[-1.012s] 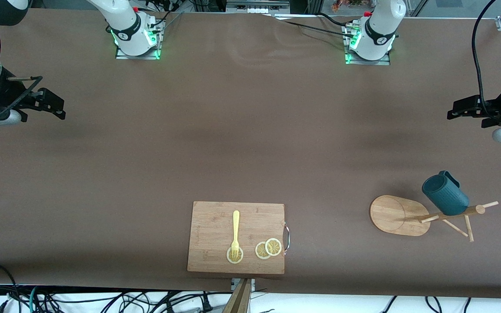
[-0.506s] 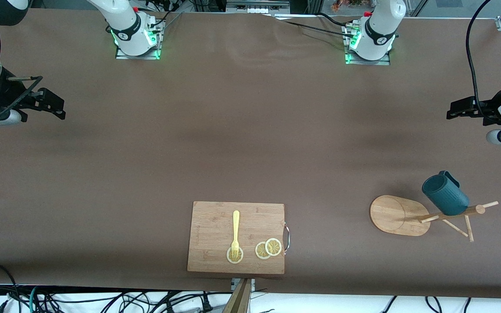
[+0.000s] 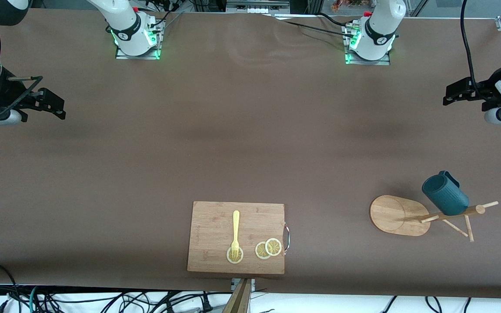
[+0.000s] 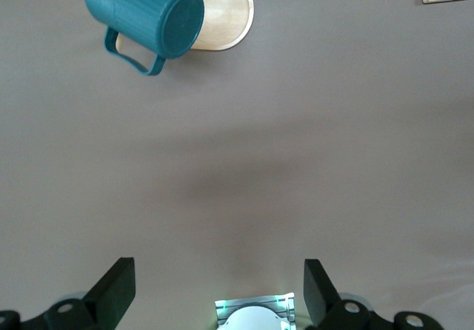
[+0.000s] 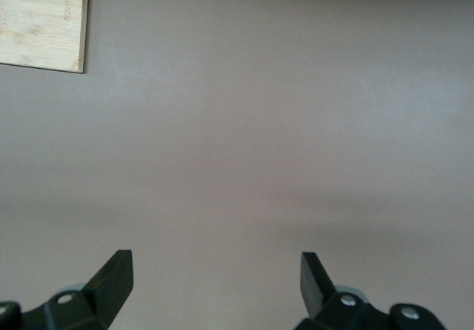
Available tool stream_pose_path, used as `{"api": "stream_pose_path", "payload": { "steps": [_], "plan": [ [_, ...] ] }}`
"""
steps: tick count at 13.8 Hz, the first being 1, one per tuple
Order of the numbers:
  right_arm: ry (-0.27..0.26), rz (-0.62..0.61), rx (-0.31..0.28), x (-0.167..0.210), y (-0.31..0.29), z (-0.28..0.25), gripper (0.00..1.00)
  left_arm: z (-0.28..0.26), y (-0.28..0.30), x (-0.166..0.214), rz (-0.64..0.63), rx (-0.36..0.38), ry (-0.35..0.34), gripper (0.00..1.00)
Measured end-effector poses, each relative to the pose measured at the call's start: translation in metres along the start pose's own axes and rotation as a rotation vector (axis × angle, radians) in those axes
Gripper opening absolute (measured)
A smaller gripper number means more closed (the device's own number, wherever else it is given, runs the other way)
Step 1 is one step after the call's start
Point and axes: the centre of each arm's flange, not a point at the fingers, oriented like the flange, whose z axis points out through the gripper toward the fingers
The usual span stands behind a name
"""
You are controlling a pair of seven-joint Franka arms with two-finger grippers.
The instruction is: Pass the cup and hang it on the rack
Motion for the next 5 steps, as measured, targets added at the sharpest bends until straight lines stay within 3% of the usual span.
{"api": "stream_pose_path", "payload": {
  "steps": [5],
  "plan": [
    [0.000,-0.004,0.000,0.0001,-0.0021,0.0000,1.00,0.0082,-0.0015,-0.0011,-0.006,-0.003,-0.017,1.00]
  ]
}}
